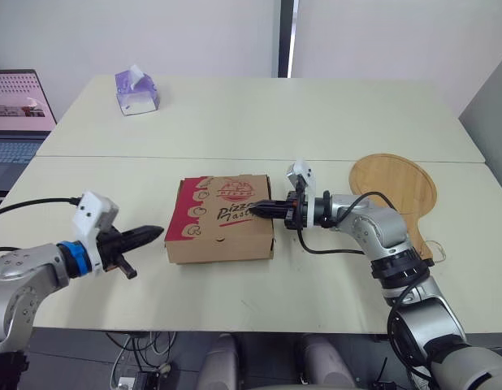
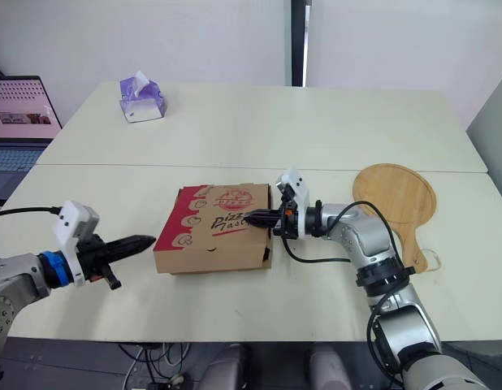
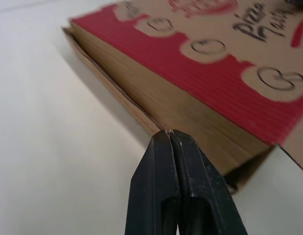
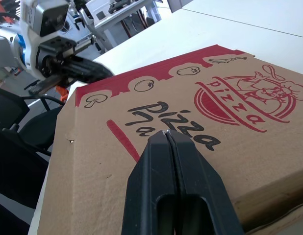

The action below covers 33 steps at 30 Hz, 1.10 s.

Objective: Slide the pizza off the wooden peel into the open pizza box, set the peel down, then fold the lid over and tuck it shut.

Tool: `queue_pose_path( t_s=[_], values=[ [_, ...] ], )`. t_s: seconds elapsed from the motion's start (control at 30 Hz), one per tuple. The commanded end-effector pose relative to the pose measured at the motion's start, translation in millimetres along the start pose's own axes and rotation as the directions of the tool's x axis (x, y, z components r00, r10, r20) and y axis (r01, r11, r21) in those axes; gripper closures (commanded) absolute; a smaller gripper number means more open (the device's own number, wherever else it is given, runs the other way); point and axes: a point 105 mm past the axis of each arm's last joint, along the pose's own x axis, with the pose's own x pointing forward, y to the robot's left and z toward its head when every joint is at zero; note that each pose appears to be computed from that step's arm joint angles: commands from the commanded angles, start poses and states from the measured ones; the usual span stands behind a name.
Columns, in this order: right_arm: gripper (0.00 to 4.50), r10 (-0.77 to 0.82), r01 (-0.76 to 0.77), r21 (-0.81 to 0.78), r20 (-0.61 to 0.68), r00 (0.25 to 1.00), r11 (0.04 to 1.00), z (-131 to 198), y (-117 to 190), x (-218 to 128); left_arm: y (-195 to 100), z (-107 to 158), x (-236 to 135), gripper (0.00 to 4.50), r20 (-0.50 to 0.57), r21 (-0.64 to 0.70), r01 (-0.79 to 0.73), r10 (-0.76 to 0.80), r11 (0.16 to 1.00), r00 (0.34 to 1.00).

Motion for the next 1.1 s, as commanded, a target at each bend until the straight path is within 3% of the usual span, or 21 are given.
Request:
queue_pose_path(
  t_s=[0.03, 0.6, 0.7, 0.9, 1.1],
  values=[
    [4.5, 0.009, -0.008, -0.049, 0.025, 1.0, 0.999, 11.3, 4.5, 0.7, -10.8, 7.0, 1.9, 4.48, -0.003, 0.025, 0.05, -0.05, 0.998, 0.999],
    [4.5, 0.001, -0.001, -0.053, 0.0, 1.0, 0.999, -0.8, 2.2, 2.6, 4.8, -2.5, -8.4, 4.48, -0.063, 0.059, 0.007, -0.003, 0.998, 0.998],
    [4.5, -0.006, 0.006, -0.059, -0.002, 1.0, 0.998, -0.7, 0.4, 1.5, 8.4, 6.7, -9.3, 4.48, -0.039, 0.073, -0.002, 0.005, 0.997, 0.999],
    [4.5, -0.015, 0.015, -0.079, 0.002, 1.0, 0.997, 5.4, -2.1, -3.6, 6.4, 52.1, -7.4, 4.48, 0.105, 0.12, 0.034, -0.047, 0.992, 0.993],
    [4.5, 0.011, -0.008, -0.108, 0.022, 1.0, 0.994, 17.0, 5.9, -4.8, -5.4, 58.3, 12.9, 4.48, 0.087, 0.172, 0.096, -0.113, 0.98, 0.99]
  ],
)
